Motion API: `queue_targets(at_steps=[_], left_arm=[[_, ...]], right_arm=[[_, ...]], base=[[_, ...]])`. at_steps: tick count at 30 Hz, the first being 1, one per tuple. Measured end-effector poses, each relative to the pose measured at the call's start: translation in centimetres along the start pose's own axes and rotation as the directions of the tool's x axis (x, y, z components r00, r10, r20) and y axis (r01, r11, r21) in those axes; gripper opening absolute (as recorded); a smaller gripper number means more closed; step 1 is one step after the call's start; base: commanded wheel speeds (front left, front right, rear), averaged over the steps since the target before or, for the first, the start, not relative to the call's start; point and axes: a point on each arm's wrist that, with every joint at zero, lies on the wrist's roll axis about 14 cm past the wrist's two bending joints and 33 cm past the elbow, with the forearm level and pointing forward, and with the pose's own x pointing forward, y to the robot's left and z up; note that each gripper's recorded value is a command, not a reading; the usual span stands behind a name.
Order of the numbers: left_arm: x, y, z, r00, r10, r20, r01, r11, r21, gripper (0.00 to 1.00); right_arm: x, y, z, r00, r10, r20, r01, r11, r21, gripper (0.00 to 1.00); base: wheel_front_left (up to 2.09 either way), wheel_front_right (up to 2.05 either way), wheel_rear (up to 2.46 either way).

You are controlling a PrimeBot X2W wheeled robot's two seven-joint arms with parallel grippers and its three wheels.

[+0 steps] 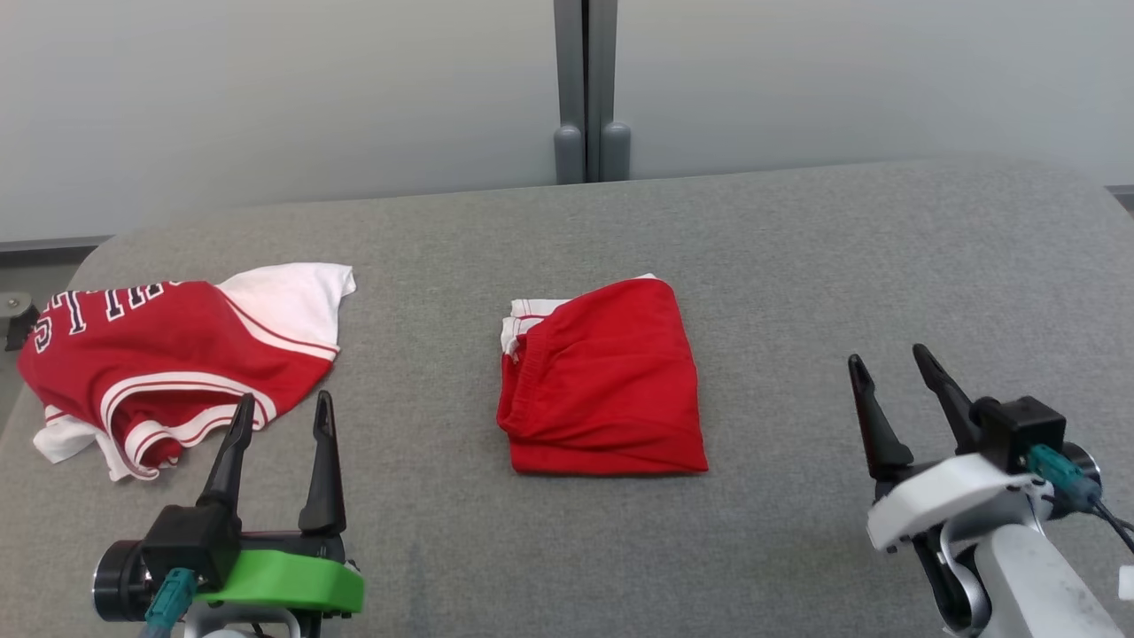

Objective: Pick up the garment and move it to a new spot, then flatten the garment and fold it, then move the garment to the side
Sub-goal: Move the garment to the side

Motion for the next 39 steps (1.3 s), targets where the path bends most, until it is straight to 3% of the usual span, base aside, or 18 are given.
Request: queue_targets(at_steps=[9,20,23,29,33,34,35,36,39], left_arm=[[-0.8,1.0,0.3,0.999,0.036,0.006,-0.036,0.999,0.005,1.00],[-2.5,4.3,0.4,0.988,0.152,-0.004,-0.151,0.988,0.020,1.00],[-3.1,5.3,0.5,0.983,0.184,-0.007,-0.184,0.982,0.030,1.00],[-4.4,7.0,0.3,0.969,0.246,-0.022,-0.245,0.968,0.051,1.00],[-4.9,7.6,0.2,0.963,0.267,-0.028,-0.265,0.962,0.059,1.00],[-5.0,7.7,0.2,0.962,0.270,-0.030,-0.268,0.962,0.061,1.00],[-5.0,7.7,0.1,0.962,0.271,-0.031,-0.269,0.961,0.063,1.00],[-5.0,7.7,0.1,0.962,0.271,-0.033,-0.268,0.961,0.063,1.00],[-4.8,7.5,-0.1,0.964,0.263,-0.037,-0.261,0.963,0.064,1.00]], right_arm=[[6.0,3.4,-2.9,0.974,0.103,-0.204,-0.092,0.994,0.064,1.00],[10.8,7.6,-8.0,0.862,0.195,-0.467,-0.155,0.980,0.123,1.00],[10.8,8.2,-10.2,0.813,0.201,-0.546,-0.144,0.979,0.146,1.00],[8.9,10.5,-14.8,0.649,0.243,-0.721,-0.093,0.966,0.242,1.00],[8.7,11.8,-15.5,0.596,0.283,-0.751,-0.073,0.951,0.301,1.00],[8.7,11.9,-15.6,0.592,0.288,-0.753,-0.070,0.949,0.308,0.97],[8.7,12.0,-15.6,0.591,0.291,-0.752,-0.068,0.947,0.313,0.62],[8.8,11.9,-15.5,0.597,0.291,-0.747,-0.068,0.947,0.314,0.00],[9.3,11.6,-14.9,0.640,0.283,-0.714,-0.064,0.946,0.318,0.00]], base=[[0.00,0.00,0.00],[0.00,0.00,0.00],[0.00,0.00,0.00],[0.00,0.00,0.00],[0.00,0.00,0.00],[0.00,0.00,0.00],[0.00,0.00,0.00],[0.00,0.00,0.00],[0.00,0.00,0.00]])
